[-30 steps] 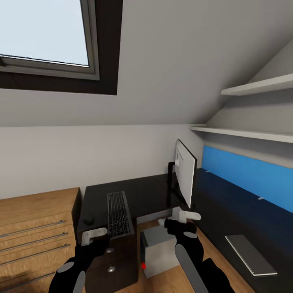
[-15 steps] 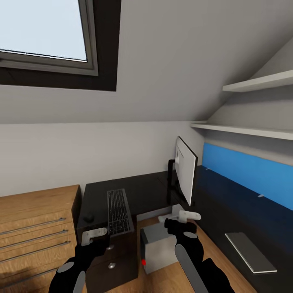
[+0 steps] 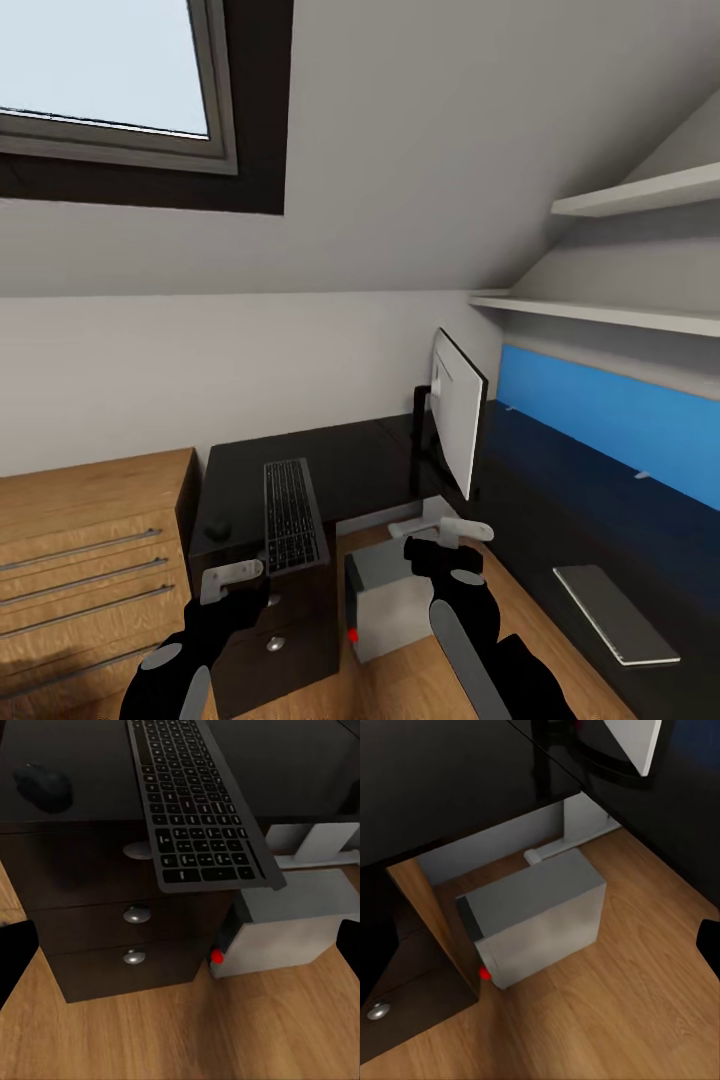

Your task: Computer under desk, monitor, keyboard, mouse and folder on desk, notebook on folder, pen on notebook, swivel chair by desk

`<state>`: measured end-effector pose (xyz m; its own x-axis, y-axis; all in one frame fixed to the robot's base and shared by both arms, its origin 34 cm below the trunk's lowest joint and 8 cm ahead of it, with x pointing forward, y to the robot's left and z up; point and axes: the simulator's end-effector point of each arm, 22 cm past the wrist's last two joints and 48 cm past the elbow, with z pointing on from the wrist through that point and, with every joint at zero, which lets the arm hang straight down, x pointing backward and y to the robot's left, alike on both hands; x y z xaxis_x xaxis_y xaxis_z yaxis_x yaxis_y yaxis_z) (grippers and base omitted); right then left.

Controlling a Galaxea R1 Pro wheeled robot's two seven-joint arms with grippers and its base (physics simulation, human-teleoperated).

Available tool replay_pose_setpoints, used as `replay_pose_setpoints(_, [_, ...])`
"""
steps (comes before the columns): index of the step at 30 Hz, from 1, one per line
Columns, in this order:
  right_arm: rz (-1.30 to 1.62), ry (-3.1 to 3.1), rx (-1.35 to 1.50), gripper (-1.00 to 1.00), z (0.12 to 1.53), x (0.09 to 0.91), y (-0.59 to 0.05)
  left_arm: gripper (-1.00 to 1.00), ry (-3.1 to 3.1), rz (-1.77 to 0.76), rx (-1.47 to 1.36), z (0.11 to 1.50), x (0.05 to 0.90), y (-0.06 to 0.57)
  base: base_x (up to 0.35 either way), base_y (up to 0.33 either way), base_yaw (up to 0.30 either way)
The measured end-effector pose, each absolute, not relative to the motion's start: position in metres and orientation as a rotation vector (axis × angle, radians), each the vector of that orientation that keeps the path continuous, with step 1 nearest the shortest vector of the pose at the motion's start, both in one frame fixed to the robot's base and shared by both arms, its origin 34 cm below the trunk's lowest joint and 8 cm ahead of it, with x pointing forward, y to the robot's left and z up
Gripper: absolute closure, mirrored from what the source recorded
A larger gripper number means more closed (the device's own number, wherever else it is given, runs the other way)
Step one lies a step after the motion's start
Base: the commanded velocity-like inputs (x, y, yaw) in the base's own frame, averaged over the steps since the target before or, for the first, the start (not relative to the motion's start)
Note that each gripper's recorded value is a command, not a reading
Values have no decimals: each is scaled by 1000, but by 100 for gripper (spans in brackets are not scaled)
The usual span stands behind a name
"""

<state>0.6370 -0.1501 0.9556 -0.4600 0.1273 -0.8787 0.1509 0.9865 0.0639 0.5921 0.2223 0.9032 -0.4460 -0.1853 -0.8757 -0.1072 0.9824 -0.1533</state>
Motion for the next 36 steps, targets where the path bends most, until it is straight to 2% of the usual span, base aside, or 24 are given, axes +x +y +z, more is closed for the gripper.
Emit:
replay_pose_setpoints(12, [-28, 2074, 195, -100, 946, 638, -150, -100, 2056, -88, -208, 895, 592, 222, 0, -59, 0])
replay_pose_setpoints(36, [-33, 2111, 197, -100, 927, 640, -150, -100, 2093, -83, -210, 878, 593, 223, 0, -320, 0])
